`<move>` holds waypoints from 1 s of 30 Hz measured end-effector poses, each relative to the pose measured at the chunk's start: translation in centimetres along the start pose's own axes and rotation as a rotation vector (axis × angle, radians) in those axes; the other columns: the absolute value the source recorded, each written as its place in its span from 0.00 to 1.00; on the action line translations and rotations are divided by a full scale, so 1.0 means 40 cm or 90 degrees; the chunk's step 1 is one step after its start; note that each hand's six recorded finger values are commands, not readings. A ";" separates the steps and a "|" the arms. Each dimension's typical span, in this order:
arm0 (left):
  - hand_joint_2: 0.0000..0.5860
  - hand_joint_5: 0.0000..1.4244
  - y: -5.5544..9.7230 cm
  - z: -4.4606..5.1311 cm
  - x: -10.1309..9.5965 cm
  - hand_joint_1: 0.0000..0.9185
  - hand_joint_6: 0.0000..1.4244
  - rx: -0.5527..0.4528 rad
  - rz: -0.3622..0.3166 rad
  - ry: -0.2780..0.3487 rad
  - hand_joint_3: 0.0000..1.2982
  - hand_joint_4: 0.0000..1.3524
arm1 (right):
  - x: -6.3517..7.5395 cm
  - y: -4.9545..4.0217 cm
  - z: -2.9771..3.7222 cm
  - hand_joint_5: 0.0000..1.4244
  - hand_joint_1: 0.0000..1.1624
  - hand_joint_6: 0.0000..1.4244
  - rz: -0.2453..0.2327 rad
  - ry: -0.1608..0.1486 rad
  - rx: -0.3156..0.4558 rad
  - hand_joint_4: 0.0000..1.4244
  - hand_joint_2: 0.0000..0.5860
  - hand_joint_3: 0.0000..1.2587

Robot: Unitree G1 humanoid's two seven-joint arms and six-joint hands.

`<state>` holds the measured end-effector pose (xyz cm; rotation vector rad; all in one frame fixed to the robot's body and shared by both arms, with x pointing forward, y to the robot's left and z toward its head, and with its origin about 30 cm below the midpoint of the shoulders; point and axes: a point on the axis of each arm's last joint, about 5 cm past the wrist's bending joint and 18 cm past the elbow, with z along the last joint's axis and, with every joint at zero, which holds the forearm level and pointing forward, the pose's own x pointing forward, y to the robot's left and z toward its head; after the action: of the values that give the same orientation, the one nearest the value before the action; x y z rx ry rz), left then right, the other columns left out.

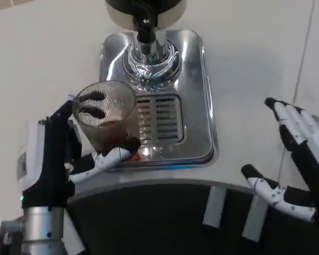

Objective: Grasp the cup under the faucet to collect the drink, then remove the cup.

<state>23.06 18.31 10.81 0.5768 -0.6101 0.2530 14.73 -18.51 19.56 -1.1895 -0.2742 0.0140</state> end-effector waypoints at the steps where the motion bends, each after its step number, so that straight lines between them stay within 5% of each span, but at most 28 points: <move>1: 0.13 0.95 0.007 0.011 -0.004 0.84 1.00 -0.005 0.000 -0.020 0.94 0.95 | -0.001 0.002 0.003 0.00 0.35 0.00 -0.007 -0.014 -0.009 0.00 0.69 0.00; 7: 0.13 0.95 0.043 0.053 -0.034 0.84 1.00 -0.022 -0.026 -0.106 0.94 0.94 | -0.022 0.011 0.009 0.00 0.29 0.00 -0.026 -0.082 -0.063 0.00 0.77 0.00; 14: 0.14 0.95 0.068 0.078 -0.088 0.84 1.00 -0.027 -0.067 -0.123 0.94 0.95 | -0.058 0.028 0.003 0.00 0.24 0.00 -0.016 -0.133 -0.084 0.00 0.85 0.00; 24: 0.15 0.95 0.091 0.103 -0.126 0.83 1.00 -0.033 -0.135 -0.164 0.94 0.95 | -0.092 0.045 -0.008 0.00 0.21 0.00 -0.008 -0.161 -0.086 0.00 0.87 0.00; 30: 0.16 0.95 0.098 0.123 -0.143 0.83 1.00 -0.040 -0.140 -0.180 0.94 0.95 | -0.097 0.049 0.001 0.00 0.20 0.00 -0.001 -0.185 -0.079 0.00 0.87 0.00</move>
<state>14.71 18.33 12.34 0.6176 -0.8173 -0.0559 11.24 -18.35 16.99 -1.3106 -0.5385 0.1717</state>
